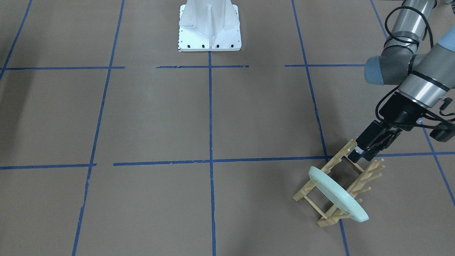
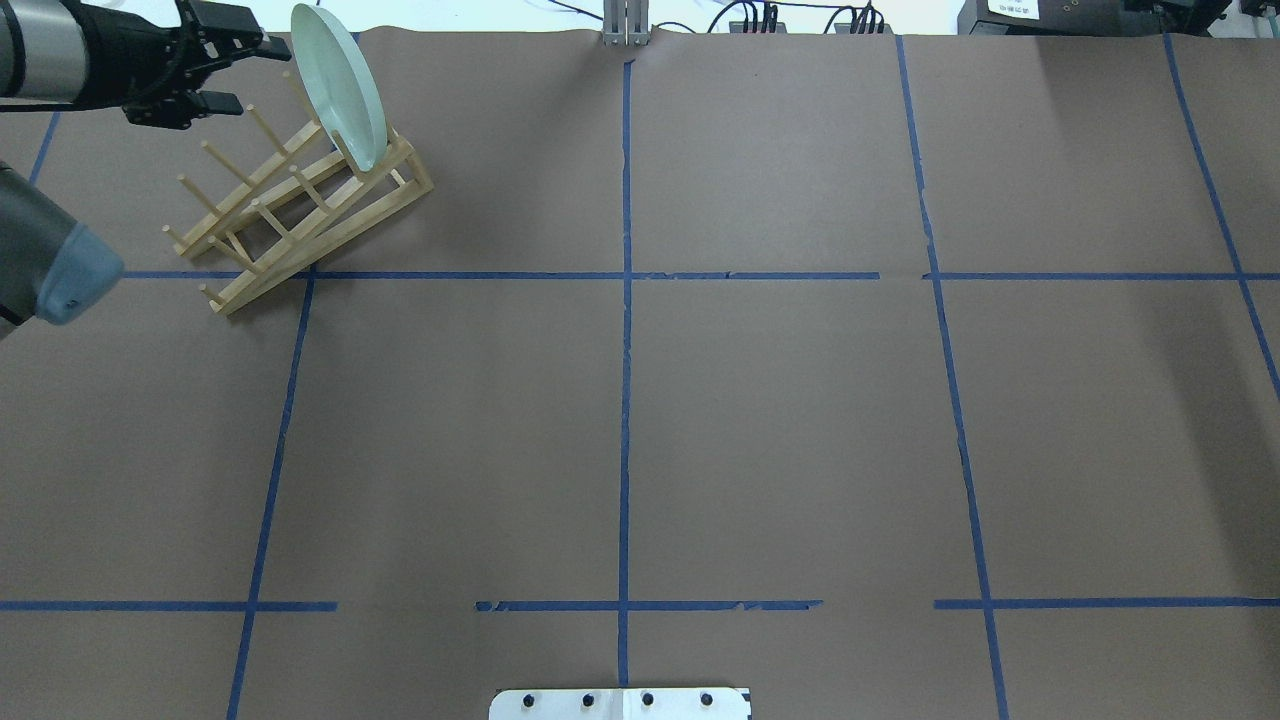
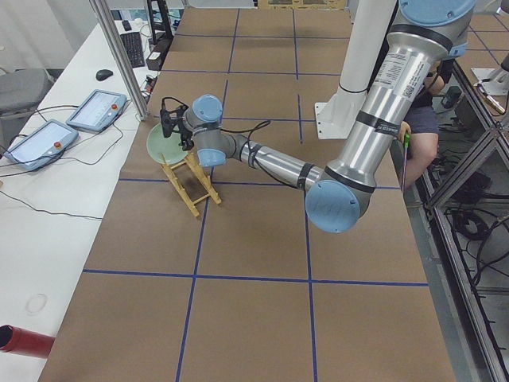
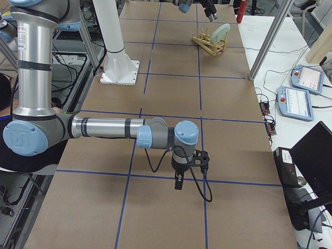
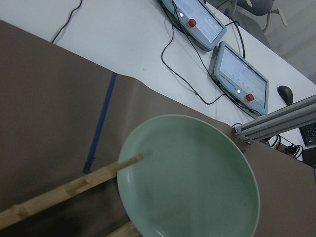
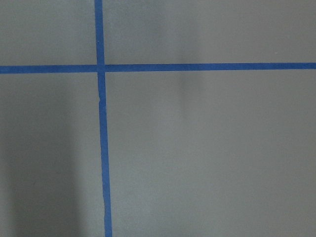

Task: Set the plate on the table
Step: 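Reach the left gripper to the green plate's rim and grasp it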

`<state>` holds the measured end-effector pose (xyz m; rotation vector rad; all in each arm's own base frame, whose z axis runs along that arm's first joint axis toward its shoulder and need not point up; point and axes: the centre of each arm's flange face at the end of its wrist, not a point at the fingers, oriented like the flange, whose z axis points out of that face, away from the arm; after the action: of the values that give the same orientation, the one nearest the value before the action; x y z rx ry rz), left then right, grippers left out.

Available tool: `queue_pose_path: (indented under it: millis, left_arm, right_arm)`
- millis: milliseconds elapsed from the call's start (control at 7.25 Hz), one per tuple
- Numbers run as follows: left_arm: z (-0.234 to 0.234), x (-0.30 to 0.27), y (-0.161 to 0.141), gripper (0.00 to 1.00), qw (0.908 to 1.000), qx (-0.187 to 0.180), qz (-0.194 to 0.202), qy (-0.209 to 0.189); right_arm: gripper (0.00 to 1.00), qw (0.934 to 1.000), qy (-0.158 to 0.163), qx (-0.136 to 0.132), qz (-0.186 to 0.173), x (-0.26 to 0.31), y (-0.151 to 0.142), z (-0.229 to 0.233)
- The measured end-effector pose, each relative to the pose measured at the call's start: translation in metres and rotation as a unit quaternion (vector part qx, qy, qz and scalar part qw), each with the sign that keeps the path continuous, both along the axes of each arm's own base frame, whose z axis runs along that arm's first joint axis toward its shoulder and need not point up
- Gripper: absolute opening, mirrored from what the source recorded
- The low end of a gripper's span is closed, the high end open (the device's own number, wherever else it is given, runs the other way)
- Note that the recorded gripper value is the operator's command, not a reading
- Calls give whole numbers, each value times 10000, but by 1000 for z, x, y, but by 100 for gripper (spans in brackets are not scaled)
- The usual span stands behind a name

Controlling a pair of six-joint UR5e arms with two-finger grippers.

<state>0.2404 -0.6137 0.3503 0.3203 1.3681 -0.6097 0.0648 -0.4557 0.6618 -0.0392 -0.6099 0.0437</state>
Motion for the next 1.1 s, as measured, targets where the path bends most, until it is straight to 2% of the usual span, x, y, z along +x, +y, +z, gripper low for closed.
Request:
queue_pose_path:
  millis: [276, 552, 966, 1103]
  left_arm:
    - [-13, 21, -16, 97, 9995, -242, -136, 176]
    - [-24, 36, -33, 81, 9993, -299, -132, 172]
    - [-25, 43, -43, 26, 9993, -340, -127, 123]
    - [-25, 43, -43, 16, 9993, -345, -126, 122]
  right_arm:
    - [100, 10000, 3, 2, -2, 0, 0, 0]
    - [100, 10000, 3, 3, -7, 0, 0, 0]
    - [100, 10000, 0, 1, -2, 0, 0, 0]
    - [100, 10000, 1, 0, -1, 0, 0, 0]
